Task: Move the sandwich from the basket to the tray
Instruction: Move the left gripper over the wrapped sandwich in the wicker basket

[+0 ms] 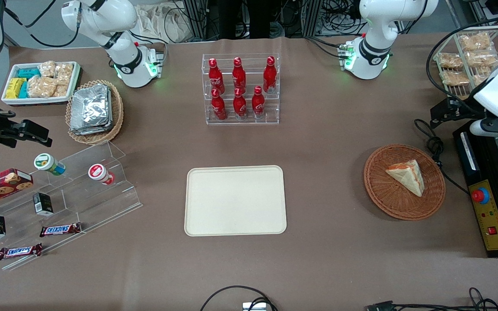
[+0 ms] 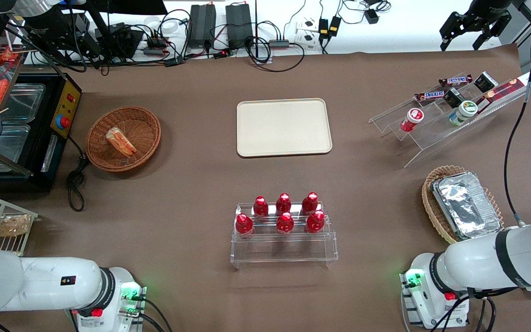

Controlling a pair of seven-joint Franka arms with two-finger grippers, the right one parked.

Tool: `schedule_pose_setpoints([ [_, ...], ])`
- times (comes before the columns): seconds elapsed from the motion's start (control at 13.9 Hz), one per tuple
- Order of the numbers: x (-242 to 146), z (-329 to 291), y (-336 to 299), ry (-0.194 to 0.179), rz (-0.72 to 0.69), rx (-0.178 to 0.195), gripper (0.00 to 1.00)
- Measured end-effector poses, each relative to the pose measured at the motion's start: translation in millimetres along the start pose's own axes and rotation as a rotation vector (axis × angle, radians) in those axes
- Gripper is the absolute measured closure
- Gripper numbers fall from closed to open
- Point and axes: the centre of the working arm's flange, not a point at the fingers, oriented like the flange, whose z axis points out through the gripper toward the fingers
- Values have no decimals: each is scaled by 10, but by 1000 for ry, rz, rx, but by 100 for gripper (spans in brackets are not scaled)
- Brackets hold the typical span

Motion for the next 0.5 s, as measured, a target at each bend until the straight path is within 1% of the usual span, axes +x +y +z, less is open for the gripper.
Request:
schedule_pose_setpoints([
  [0.36,7,-5,-58,1,-11,3,0],
  [0.5,31,51,-144,-10,-27,12,0],
])
